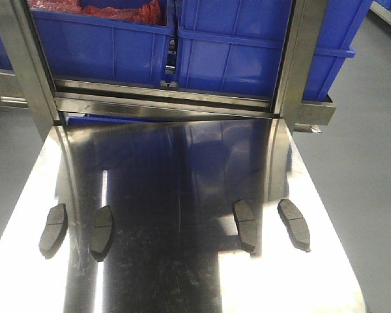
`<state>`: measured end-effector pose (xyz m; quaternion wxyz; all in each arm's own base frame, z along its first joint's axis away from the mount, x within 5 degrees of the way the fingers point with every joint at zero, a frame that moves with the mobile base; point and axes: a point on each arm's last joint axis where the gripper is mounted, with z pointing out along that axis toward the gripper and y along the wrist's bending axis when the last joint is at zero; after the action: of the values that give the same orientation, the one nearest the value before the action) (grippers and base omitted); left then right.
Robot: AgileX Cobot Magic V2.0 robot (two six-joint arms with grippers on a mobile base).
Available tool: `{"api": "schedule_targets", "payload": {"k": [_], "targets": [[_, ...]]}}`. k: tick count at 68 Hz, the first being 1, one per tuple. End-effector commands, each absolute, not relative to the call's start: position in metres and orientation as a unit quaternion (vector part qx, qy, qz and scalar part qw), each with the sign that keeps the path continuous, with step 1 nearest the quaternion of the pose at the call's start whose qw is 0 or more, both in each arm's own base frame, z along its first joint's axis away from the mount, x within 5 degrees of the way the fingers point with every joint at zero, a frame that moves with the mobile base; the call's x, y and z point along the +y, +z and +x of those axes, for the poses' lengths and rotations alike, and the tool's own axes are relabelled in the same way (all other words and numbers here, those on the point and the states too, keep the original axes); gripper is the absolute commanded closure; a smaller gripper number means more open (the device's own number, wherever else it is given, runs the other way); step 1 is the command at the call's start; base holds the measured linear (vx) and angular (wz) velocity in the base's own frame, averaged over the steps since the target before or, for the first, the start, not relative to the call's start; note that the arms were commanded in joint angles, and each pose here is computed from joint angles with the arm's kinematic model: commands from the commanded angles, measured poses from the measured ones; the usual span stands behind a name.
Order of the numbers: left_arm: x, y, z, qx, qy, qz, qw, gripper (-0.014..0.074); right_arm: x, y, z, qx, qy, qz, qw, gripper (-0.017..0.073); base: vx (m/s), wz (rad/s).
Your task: Move and align brake pads A on conveyor
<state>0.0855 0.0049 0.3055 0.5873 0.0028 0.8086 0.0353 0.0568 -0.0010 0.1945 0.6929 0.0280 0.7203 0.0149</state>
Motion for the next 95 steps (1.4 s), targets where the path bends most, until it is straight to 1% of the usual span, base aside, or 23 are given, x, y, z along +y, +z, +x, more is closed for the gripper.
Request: {"api": "schedule_targets", "payload": {"k": [1,7,14,21,24,33,37,50,61,68,75,87,95], "targets": [[0.005,0.321,0.098,0.804,0.036,0.003,0.594,0.06,-0.001,0.195,0.056,0.697,0.01,0.022,0.717,0.0562,0.0,0.0],[0.005,0.321,0.101,0.808,0.035,0.003,0.588,0.0585,-0.001,0.195,0.056,0.697,0.01,0.022,0.717,0.0562,0.0,0.0],[0.005,0.32,0.101,0.809,0.035,0.003,0.587,0.0499,-0.001,0.195,0.056,0.697,0.01,0.022,0.717,0.0562,0.0,0.0],[0.005,0.32,0.101,0.809,0.035,0.003,0.587,0.0324,-0.001,0.195,0.056,0.697,0.01,0.022,0.717,0.0562,0.0,0.0],[0.005,0.32,0.101,0.809,0.034,0.002,0.587,0.0207,-0.001,0.195,0.056,0.697,0.01,0.022,0.717,0.0562,0.0,0.0],[0.005,0.32,0.101,0.81,0.031,0.0,0.586,-0.0065,-0.001,0.195,0.056,0.697,0.01,0.022,0.717,0.0562,0.0,0.0],[0.005,0.32,0.101,0.81,0.031,0.001,0.585,-0.014,-0.001,0.195,0.056,0.697,0.01,0.022,0.717,0.0562,0.0,0.0],[0.005,0.321,0.101,0.808,0.031,0.001,0.588,-0.0112,-0.001,0.195,0.056,0.697,0.01,0.022,0.717,0.0562,0.0,0.0],[0.001,0.319,0.105,0.816,-0.004,-0.013,0.578,-0.0061,-0.001,0.195,0.056,0.697,0.01,0.022,0.717,0.0562,0.0,0.0],[-0.004,0.315,0.12,0.834,-0.029,0.004,0.551,-0.0049,-0.001,0.195,0.056,0.697,0.01,0.022,0.717,0.0562,0.0,0.0],[-0.007,0.313,0.144,0.849,-0.056,0.006,0.525,-0.0048,-0.001,0.195,0.056,0.697,0.01,0.022,0.717,0.0562,0.0,0.0],[-0.006,0.295,0.188,0.889,-0.055,0.003,0.454,-0.0045,-0.001,0.195,0.056,0.697,0.01,0.022,0.717,0.0562,0.0,0.0],[-0.009,0.284,0.208,0.901,-0.058,0.007,0.43,-0.0045,-0.001,0.195,0.056,0.697,0.01,0.022,0.717,0.0562,0.0,0.0]]}}
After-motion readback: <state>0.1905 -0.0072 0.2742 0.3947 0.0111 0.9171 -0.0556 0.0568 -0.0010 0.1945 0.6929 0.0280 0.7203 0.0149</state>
